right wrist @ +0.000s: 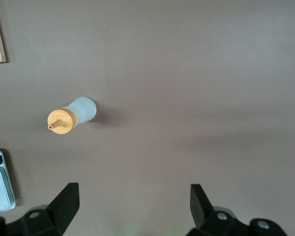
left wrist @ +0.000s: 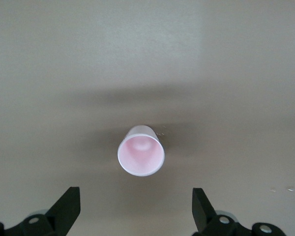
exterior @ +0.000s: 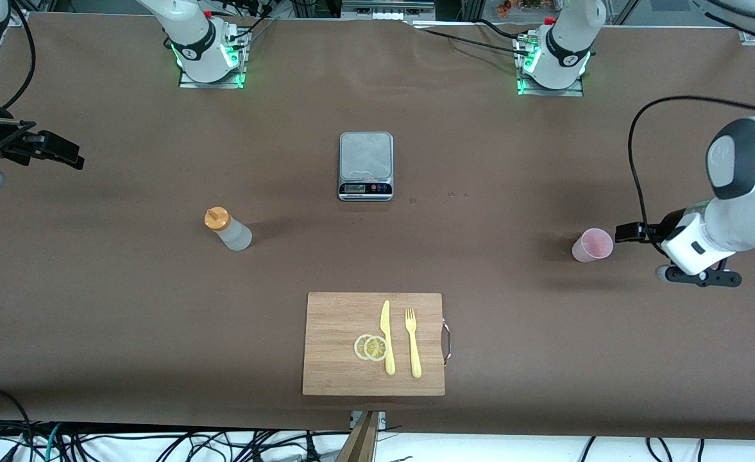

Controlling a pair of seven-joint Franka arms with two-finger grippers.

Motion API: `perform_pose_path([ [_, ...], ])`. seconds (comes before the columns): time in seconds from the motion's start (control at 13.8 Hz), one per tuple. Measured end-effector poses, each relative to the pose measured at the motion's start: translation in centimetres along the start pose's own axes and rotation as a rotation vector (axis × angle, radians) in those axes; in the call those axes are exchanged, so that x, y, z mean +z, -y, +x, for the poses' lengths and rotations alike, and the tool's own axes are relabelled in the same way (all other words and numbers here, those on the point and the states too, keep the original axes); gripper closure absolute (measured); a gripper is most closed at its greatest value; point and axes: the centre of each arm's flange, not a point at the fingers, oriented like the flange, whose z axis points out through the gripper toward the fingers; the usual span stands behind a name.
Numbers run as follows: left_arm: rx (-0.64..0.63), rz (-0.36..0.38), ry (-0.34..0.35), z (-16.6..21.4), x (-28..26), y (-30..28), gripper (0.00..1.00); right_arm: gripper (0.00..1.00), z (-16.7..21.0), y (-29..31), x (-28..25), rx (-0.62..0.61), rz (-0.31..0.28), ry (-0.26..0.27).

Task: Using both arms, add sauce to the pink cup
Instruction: 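Lower the left gripper around the pink cup and close it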

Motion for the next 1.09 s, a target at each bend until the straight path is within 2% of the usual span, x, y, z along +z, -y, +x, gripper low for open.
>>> perform_pose_path([
  [0.43,-0.006,0.002,-0.016,-0.6,10.0,1.9,0.01,0.0,0.0,0.0,0.0,0.0,0.0,0.0],
  [0.72,-0.007,0.011,-0.055,-1.4,13.0,2.5,0.04,0.0,0.0,0.0,0.0,0.0,0.0,0.0],
  [0.94,-0.008,0.015,-0.059,-2.1,14.4,3.1,0.06,0.0,0.0,0.0,0.0,0.0,0.0,0.0],
  [1.09,-0.008,0.015,-0.056,-2.2,14.8,3.1,0.21,0.0,0.0,0.0,0.0,0.0,0.0,0.0],
])
